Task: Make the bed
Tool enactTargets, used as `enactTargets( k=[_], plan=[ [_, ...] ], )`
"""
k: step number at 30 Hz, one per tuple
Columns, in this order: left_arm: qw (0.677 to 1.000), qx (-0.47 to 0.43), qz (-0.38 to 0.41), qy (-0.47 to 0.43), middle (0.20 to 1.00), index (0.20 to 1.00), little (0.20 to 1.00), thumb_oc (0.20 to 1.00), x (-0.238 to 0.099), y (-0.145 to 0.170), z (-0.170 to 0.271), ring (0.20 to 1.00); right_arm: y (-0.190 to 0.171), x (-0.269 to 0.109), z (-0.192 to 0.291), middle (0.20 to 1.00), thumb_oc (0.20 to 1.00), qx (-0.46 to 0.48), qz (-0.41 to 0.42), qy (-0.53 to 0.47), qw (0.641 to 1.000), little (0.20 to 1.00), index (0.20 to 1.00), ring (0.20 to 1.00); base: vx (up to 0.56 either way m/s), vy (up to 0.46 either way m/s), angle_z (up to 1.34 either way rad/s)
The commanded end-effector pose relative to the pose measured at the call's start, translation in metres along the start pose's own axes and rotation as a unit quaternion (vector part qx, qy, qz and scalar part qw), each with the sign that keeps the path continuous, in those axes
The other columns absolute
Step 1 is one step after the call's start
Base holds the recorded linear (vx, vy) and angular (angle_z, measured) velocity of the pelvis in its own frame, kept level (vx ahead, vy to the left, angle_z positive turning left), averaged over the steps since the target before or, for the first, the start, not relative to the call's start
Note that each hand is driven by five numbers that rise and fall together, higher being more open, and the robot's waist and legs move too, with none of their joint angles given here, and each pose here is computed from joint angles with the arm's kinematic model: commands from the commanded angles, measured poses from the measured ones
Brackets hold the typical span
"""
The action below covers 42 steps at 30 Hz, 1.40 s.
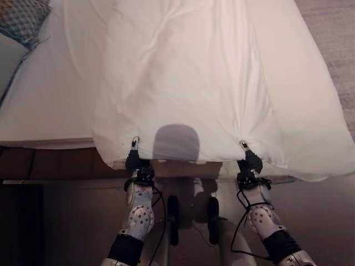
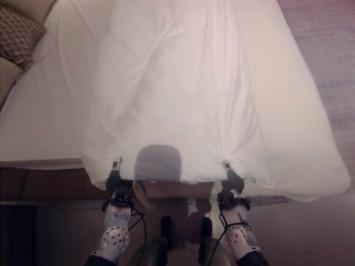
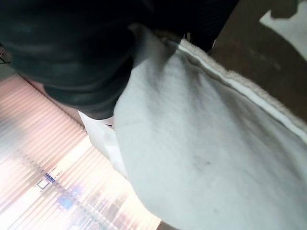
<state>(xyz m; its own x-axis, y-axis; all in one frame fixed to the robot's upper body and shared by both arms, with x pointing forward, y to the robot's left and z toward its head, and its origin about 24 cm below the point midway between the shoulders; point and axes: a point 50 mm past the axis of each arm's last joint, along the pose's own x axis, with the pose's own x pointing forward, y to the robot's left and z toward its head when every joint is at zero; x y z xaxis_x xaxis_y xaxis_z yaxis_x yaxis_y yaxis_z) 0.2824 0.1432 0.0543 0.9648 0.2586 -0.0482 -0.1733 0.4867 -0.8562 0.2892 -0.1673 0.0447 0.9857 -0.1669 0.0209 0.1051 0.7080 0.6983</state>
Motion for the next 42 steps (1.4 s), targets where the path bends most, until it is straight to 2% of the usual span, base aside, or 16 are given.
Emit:
enactTargets(
  k=[1,8,14,17,18,21,24,25,27,28,31,34,35,36,37,42],
  plan=[
    [0.991,0.032,0.003,-0.129,0.200,0.200,0.200,0.200,0.004,-0.003,0.044,0.200,-0.017,-0.006,0.022,0.200,0.200,-0.054,-0.008,-0.048,0.997,0.200,0.200,0.200,0.01,0.331,-0.06],
    [0.986,0.048,0.043,-0.153,0.200,0.200,0.200,0.200,0.011,0.000,0.045,0.200,-0.020,0.002,0.018,0.200,0.200,-0.112,-0.001,-0.033,0.993,0.200,0.200,0.200,-0.01,0.401,-0.02],
    [0.973,0.101,0.132,-0.161,0.200,0.200,0.200,0.200,0.016,0.028,0.045,0.200,-0.032,0.002,-0.001,0.200,0.200,-0.137,-0.021,0.009,0.990,0.200,0.200,0.200,0.05,0.243,0.01],
    [0.963,0.107,0.204,-0.142,0.200,0.200,0.200,0.200,0.015,0.055,0.035,0.200,-0.043,-0.001,-0.018,0.200,0.200,-0.189,-0.024,0.058,0.980,0.200,0.200,0.200,0.04,0.073,0.02],
    [0.944,0.129,0.280,-0.118,0.200,0.200,0.200,0.200,0.013,0.083,0.028,0.200,-0.053,-0.006,-0.036,0.200,0.200,-0.202,-0.042,0.104,0.973,0.200,0.200,0.200,0.00,0.000,0.00],
    [0.927,0.151,0.331,-0.090,0.200,0.200,0.200,0.200,0.011,0.103,0.023,0.200,-0.061,-0.010,-0.049,0.200,0.200,-0.217,-0.053,0.142,0.964,0.200,0.200,0.200,0.01,-0.023,-0.04],
    [0.858,0.200,0.472,0.020,0.200,0.200,0.200,0.200,-0.011,0.157,0.003,0.200,-0.098,-0.030,-0.076,0.200,0.200,-0.298,-0.130,0.254,0.911,0.200,0.200,0.200,0.03,-0.057,-0.03],
    [0.859,0.199,0.472,0.019,0.200,0.200,0.200,0.200,-0.010,0.156,0.003,0.200,-0.098,-0.029,-0.076,0.200,0.200,-0.298,-0.129,0.254,0.911,0.200,0.200,0.200,0.03,-0.084,-0.04],
    [0.818,0.211,0.533,0.038,0.200,0.200,0.200,0.200,-0.027,0.180,0.008,0.200,-0.117,-0.048,-0.084,0.200,0.200,-0.321,-0.162,0.301,0.883,0.200,0.200,0.200,0.03,-0.066,-0.02],
    [0.819,0.211,0.533,0.038,0.200,0.200,0.200,0.200,-0.027,0.180,0.008,0.200,-0.117,-0.048,-0.084,0.200,0.200,-0.321,-0.162,0.301,0.883,0.200,0.200,0.200,0.03,-0.050,-0.05],
    [0.781,0.252,0.567,0.069,0.200,0.200,0.200,0.200,-0.047,0.199,0.011,0.200,-0.140,-0.070,-0.087,0.200,0.200,-0.341,-0.188,0.350,0.852,0.200,0.200,0.200,0.03,-0.068,-0.03],
    [0.779,0.251,0.569,0.079,0.200,0.200,0.200,0.200,-0.052,0.202,0.008,0.200,-0.153,-0.082,-0.086,0.200,0.200,-0.337,-0.221,0.371,0.836,0.200,0.200,0.200,0.02,-0.036,0.03],
    [0.779,0.248,0.571,0.078,0.416,0.416,0.416,0.416,-0.052,0.202,0.008,0.416,-0.155,-0.085,-0.086,0.297,0.297,-0.330,-0.228,0.375,0.836,0.297,0.297,0.297,0.02,-0.032,0.07],
    [0.777,0.250,0.571,0.083,0.790,0.790,0.790,0.790,-0.054,0.203,0.008,0.790,-0.157,-0.087,-0.087,0.576,0.576,-0.325,-0.232,0.381,0.834,0.576,0.576,0.576,0.02,-0.038,0.09],
    [0.781,0.250,0.566,0.085,1.000,1.000,1.000,1.000,-0.053,0.203,0.007,1.000,-0.159,-0.091,-0.087,1.000,1.000,-0.320,-0.235,0.388,0.832,1.000,1.000,1.000,0.02,-0.039,0.09],
    [0.796,0.259,0.538,0.103,1.000,1.000,1.000,1.000,-0.056,0.203,0.000,1.000,-0.161,-0.094,-0.087,1.000,1.000,-0.310,-0.237,0.390,0.834,1.000,1.000,1.000,0.02,-0.029,0.13]
  ],
)
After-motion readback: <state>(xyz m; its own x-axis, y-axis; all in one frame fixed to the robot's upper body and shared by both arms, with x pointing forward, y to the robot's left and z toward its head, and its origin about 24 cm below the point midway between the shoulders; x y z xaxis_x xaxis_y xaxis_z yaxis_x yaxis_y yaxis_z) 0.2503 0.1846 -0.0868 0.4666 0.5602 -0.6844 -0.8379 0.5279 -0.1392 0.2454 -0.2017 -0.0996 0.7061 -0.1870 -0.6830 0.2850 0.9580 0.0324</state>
